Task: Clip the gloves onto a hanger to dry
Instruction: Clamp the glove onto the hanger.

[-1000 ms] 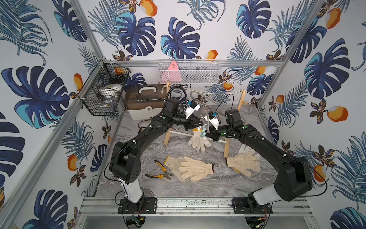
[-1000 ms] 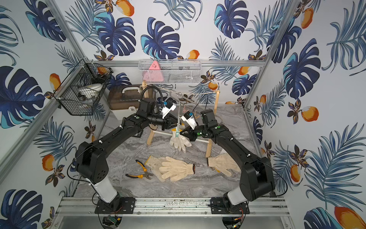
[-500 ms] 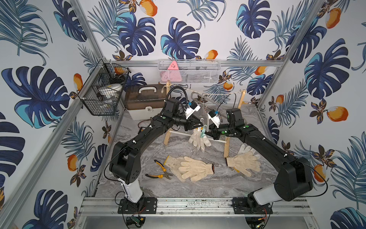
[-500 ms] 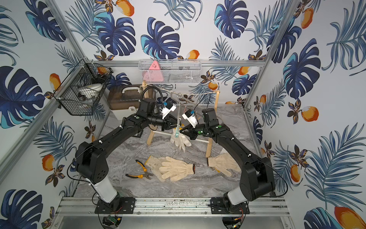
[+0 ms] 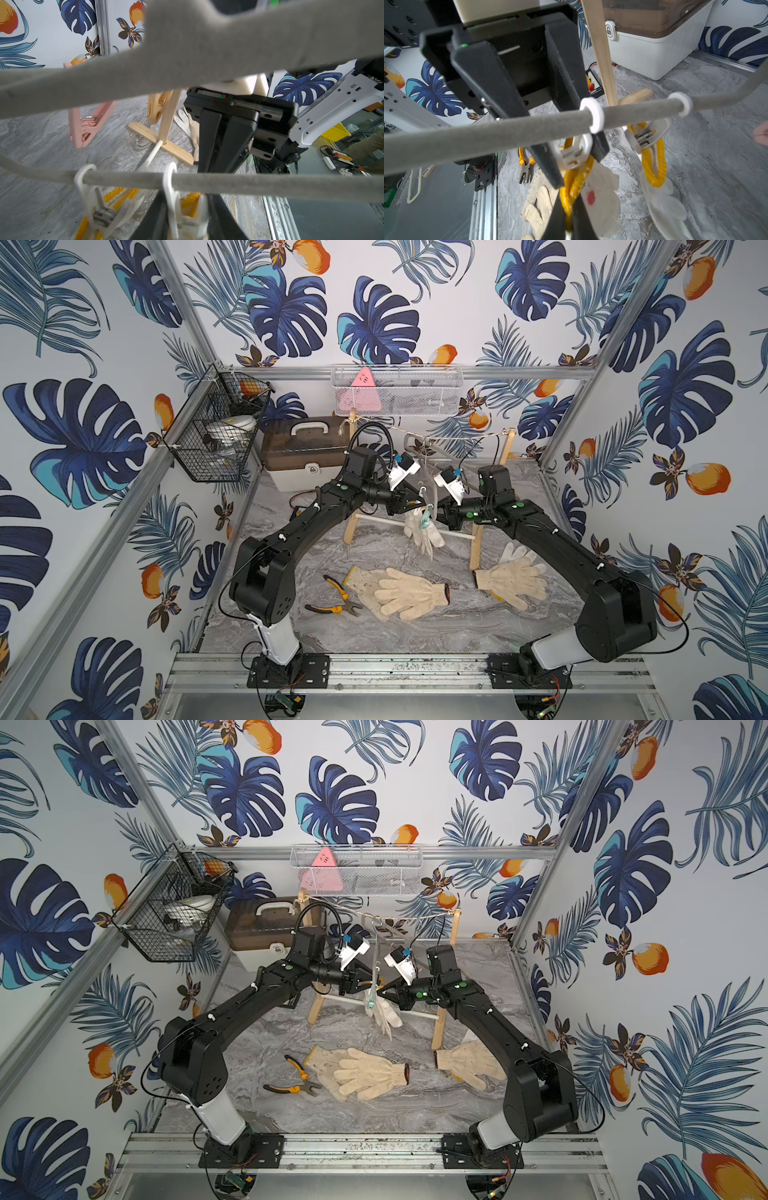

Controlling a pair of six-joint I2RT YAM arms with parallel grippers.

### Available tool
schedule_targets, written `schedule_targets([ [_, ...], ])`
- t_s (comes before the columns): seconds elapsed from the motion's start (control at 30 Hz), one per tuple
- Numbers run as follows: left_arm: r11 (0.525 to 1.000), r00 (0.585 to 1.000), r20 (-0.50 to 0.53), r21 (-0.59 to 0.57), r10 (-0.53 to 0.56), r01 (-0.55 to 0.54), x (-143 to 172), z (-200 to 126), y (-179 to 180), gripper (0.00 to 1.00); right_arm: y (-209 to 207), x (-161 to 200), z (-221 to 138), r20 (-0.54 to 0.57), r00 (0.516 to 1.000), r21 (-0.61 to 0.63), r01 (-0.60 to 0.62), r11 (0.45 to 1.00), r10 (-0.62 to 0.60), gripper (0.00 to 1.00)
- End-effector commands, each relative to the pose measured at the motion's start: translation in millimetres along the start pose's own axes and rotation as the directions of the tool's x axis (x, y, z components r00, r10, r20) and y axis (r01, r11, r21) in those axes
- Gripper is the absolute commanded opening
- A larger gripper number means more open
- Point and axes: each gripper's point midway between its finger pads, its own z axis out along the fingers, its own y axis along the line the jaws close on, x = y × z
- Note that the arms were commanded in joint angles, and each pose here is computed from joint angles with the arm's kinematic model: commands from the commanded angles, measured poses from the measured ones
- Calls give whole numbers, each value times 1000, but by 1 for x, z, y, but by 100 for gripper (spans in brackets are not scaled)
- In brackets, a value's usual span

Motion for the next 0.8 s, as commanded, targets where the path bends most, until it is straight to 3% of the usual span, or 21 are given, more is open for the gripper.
schedule_targets([
  [0.0, 999, 1000, 8, -15, 30, -30, -4, -3, 0, 42, 1, -7, 0, 21, 1000, -7, 23, 1000, -23, 0],
  [0.13, 999, 999, 10, -28, 30, -30, -6, -4, 1, 50, -1, -2, 0, -4, 1000, 7, 25, 1000, -25, 0],
  [0.2, 999, 999, 12, -34, 33, -33, -7, -5, 2, 60, -3, 0, 1, -12, 1000, 11, 25, 1000, -25, 1],
  [0.23, 999, 999, 13, -38, 35, -35, -8, -6, 2, 66, -3, 0, 1, -12, 1000, 13, 27, 1000, -27, 5],
  [0.43, 996, 999, 10, -75, 39, -39, -10, -17, 3, 74, -9, 3, 0, -25, 999, 49, 32, 998, -31, 30],
  [0.5, 994, 999, -1, -102, 46, -46, -8, -23, 4, 78, -11, 7, -1, -46, 998, 67, 39, 997, -36, 34],
  [0.77, 955, 991, -136, -294, -7, -34, 29, -53, 6, 85, -22, 21, -17, -96, 995, 210, 56, 976, -36, 60],
])
